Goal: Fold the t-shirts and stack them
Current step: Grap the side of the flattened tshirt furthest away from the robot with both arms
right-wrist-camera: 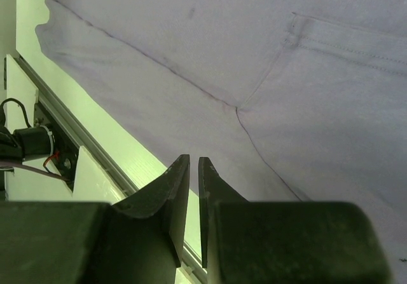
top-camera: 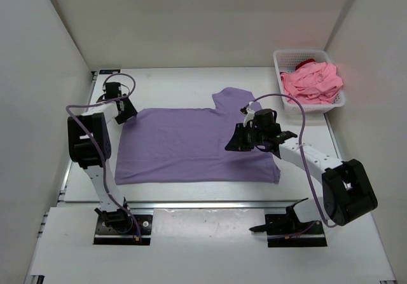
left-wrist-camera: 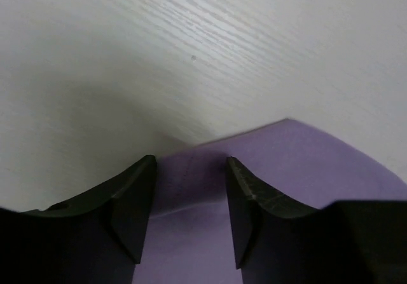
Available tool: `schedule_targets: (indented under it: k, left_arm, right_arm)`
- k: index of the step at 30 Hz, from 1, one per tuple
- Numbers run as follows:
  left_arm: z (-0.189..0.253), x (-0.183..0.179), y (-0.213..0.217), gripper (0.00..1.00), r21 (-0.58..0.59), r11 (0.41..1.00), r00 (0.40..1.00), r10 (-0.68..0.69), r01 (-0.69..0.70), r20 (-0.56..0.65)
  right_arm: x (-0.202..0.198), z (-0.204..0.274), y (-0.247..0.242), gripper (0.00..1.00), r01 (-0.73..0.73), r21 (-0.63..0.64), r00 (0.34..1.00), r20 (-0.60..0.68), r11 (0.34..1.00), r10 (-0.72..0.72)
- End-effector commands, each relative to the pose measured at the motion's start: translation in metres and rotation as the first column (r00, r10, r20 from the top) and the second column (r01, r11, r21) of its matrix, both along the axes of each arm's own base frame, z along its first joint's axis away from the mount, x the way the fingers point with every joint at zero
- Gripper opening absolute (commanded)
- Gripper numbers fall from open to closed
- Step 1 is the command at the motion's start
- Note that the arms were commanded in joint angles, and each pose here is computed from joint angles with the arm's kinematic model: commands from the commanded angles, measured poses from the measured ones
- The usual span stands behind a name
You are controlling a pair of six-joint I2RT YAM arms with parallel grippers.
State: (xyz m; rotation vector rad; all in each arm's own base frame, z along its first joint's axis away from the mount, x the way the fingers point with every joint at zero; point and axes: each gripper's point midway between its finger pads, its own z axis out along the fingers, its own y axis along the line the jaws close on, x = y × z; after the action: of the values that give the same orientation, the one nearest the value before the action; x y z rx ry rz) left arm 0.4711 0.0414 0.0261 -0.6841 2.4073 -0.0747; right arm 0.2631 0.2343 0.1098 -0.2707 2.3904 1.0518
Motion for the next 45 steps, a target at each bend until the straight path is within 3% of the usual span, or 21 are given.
schedule_targets:
  k: [1, 7, 10, 17, 21, 23, 30, 32, 33, 35, 38, 39, 45]
  left_arm:
    - [0.005, -0.009, -0.002, 0.56, -0.016, 1.0, 1.0, -0.021, 0.021, -0.017]
    - [0.001, -0.026, -0.015, 0.09, 0.002, 0.998, 0.997, -0.064, 0.065, -0.052]
    - [0.016, -0.04, -0.021, 0.0, -0.022, 0.999, 0.999, -0.035, 0.035, 0.014]
    - [0.102, -0.061, -0.056, 0.03, 0.047, 0.996, 0.957, -0.085, 0.075, 0.277]
    - [0.116, -0.083, -0.052, 0.51, 0.048, 0.998, 0.938, -0.059, 0.046, 0.34]
    - [0.117, -0.083, -0.042, 0.68, 0.039, 0.999, 0.937, -0.036, 0.024, 0.347]
    - [0.088, -0.057, -0.019, 0.62, -0.003, 1.0, 0.966, 0.019, -0.019, 0.259]
    - [0.073, -0.052, -0.02, 0.47, -0.055, 0.998, 0.978, 0.017, -0.006, 0.206]
    - [0.069, -0.051, -0.031, 0.34, -0.08, 0.996, 0.985, -0.023, 0.037, 0.17]
    - [0.058, -0.068, -0.042, 0.26, -0.086, 0.994, 0.992, -0.059, 0.069, 0.113]
    - [0.051, -0.1, -0.054, 0.26, -0.072, 0.995, 0.991, -0.06, 0.069, 0.122]
    - [0.059, -0.101, -0.057, 0.26, -0.09, 0.994, 0.986, -0.046, 0.061, 0.159]
    - [0.038, -0.115, -0.049, 0.37, -0.129, 0.992, 0.994, 0.014, 0.0, 0.108]
  right_arm:
    - [0.001, 0.013, 0.001, 0.1, -0.009, 0.035, 0.999, 0.049, 0.999, 0.007]
    - [0.001, 0.018, 0.002, 0.1, -0.008, 0.046, 0.998, 0.064, 0.999, 0.005]
    - [0.003, 0.019, 0.0, 0.1, -0.001, 0.047, 0.998, 0.069, 0.999, -0.002]
    - [-0.004, 0.017, 0.007, 0.11, -0.023, 0.064, 0.998, 0.058, 0.998, 0.019]
    - [-0.005, 0.014, 0.006, 0.11, -0.024, 0.057, 0.998, 0.054, 0.998, 0.021]
    - [-0.008, 0.014, 0.008, 0.11, -0.035, 0.062, 0.998, 0.052, 0.997, 0.031]
    - [-0.006, 0.019, 0.005, 0.11, -0.024, 0.063, 0.998, 0.068, 0.998, 0.02]
    - [-0.007, 0.016, 0.003, 0.11, -0.021, 0.053, 0.998, 0.059, 0.998, 0.018]
    - [-0.006, 0.016, 0.001, 0.1, -0.016, 0.045, 0.998, 0.06, 0.999, 0.013]
    - [-0.004, 0.019, -0.001, 0.11, -0.007, 0.054, 0.997, 0.074, 0.999, 0.003]
    - [-0.004, 0.015, -0.004, 0.11, 0.002, 0.072, 0.999, 0.053, 0.997, -0.006]
    - [-0.004, 0.017, -0.004, 0.11, 0.0, 0.075, 0.998, 0.059, 0.997, -0.005]
    - [-0.005, 0.016, 0.001, 0.11, -0.016, 0.072, 0.998, 0.059, 0.997, 0.011]
